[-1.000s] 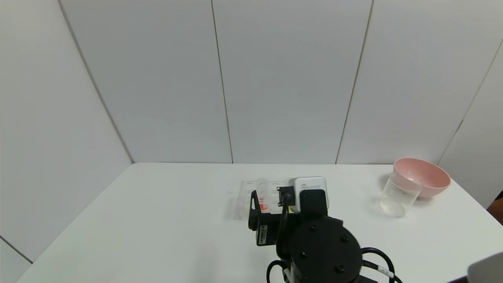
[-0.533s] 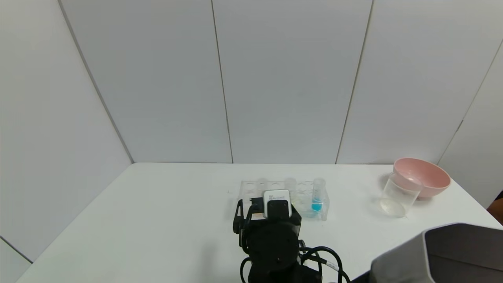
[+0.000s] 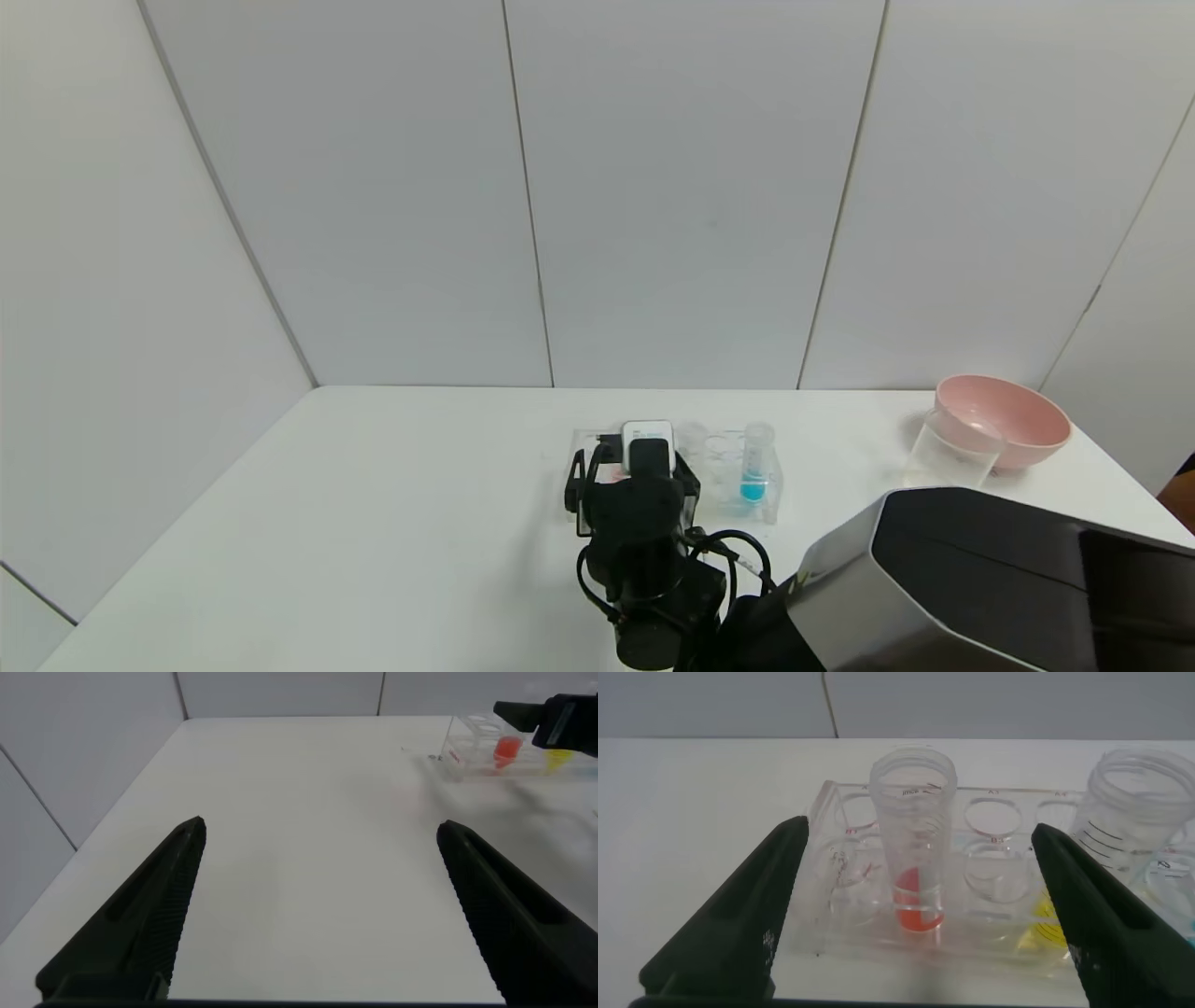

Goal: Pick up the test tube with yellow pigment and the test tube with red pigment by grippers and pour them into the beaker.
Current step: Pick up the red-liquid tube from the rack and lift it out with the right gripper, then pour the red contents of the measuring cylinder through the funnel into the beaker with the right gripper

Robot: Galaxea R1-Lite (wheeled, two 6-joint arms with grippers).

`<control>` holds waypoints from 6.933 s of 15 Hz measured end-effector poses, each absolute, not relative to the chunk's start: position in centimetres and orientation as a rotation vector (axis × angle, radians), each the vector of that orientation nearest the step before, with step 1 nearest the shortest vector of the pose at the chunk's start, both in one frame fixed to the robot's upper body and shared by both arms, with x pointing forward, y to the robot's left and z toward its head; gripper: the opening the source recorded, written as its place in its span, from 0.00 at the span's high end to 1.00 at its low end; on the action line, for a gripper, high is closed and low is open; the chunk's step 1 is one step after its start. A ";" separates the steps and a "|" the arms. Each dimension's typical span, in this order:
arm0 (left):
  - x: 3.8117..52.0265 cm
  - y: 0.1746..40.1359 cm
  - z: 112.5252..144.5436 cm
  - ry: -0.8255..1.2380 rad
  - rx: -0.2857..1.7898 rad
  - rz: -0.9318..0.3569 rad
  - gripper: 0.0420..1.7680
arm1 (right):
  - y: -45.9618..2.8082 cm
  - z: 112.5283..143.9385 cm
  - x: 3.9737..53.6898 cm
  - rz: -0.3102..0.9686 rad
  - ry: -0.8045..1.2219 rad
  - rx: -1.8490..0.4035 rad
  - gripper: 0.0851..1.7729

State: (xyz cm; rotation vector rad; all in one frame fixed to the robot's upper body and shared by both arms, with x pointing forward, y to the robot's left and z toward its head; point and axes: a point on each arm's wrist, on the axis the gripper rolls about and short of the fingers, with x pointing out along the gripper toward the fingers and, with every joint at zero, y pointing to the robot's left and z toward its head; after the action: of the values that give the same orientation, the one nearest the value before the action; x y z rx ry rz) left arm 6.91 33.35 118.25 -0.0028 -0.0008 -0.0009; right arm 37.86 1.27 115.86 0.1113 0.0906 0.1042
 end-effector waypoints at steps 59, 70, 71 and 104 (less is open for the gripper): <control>6.9 33.4 118.2 -0.001 -0.003 0.000 0.00 | -45.1 124.8 39.1 0.168 -0.036 -0.862 0.75; 6.9 33.4 118.2 -0.001 -0.003 -0.001 0.00 | -44.3 123.2 40.4 0.223 -0.046 -1.251 0.75; 6.9 33.4 118.2 -0.001 -0.003 -0.001 0.00 | -44.3 123.1 40.4 0.222 -0.042 -1.275 0.75; 6.9 33.4 118.2 -0.001 -0.003 -0.001 0.00 | -43.0 123.2 41.3 0.147 -0.023 -1.712 0.75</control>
State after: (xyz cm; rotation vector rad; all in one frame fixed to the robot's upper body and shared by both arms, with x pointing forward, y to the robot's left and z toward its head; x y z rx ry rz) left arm 6.91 33.35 118.25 -0.0028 -0.0008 -0.0009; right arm 41.28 -43.03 123.24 -1.7117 -0.0231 0.1469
